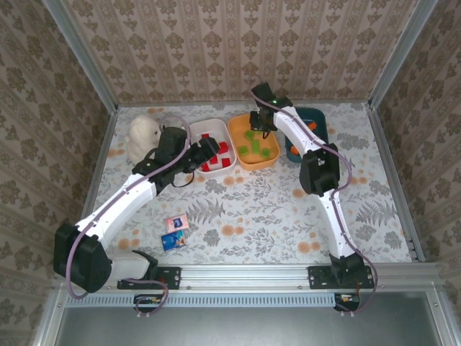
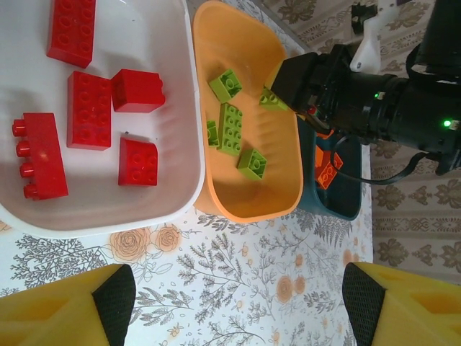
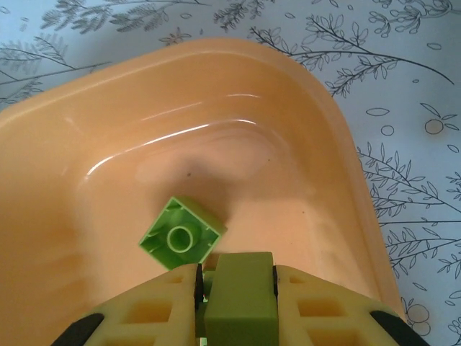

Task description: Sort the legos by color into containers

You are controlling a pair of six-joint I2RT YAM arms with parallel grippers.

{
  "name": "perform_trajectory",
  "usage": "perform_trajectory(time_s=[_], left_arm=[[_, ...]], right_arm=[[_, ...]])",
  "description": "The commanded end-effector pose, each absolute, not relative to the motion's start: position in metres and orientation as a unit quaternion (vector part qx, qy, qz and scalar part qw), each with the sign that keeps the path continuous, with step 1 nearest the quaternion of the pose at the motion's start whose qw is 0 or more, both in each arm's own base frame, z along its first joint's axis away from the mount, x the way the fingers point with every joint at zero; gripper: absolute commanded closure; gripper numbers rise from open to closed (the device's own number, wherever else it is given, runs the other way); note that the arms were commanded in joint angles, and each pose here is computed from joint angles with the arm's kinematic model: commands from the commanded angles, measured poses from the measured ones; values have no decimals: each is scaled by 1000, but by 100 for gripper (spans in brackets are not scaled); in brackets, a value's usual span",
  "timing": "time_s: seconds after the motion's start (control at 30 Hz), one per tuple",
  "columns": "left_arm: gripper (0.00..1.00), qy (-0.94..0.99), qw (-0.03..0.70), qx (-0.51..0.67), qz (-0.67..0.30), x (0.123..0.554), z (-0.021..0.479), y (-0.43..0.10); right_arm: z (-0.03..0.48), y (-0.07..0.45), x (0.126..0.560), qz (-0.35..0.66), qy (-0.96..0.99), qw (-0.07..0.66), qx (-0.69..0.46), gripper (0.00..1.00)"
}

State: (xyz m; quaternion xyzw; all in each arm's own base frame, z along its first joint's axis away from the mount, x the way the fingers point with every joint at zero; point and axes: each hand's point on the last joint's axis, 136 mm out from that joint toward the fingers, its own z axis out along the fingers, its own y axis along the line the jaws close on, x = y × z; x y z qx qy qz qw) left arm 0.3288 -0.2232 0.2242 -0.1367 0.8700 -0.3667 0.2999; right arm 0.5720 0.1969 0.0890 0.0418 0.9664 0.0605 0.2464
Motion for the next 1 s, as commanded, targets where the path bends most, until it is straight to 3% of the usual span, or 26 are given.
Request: perform_trajectory(time_s=[0.0, 0.2, 0.47, 0.77, 0.97], left_arm=[[21, 866, 313, -133, -368, 326, 235, -218], [21, 867, 314, -137, -362, 320, 236, -212], [21, 865, 319, -142, -360, 310, 242, -203], [21, 862, 327, -145, -358, 300, 250, -191], [21, 866, 337, -154, -335, 282, 253, -169]], right_arm=[[70, 190, 568, 30, 973, 227, 35, 79], [63, 192, 571, 32, 973, 225, 30, 70], [112, 196, 575, 39, 963, 266, 21, 45], [231, 209, 555, 57, 930, 364, 10, 44], [296, 191, 511, 79, 900, 428, 30, 44]])
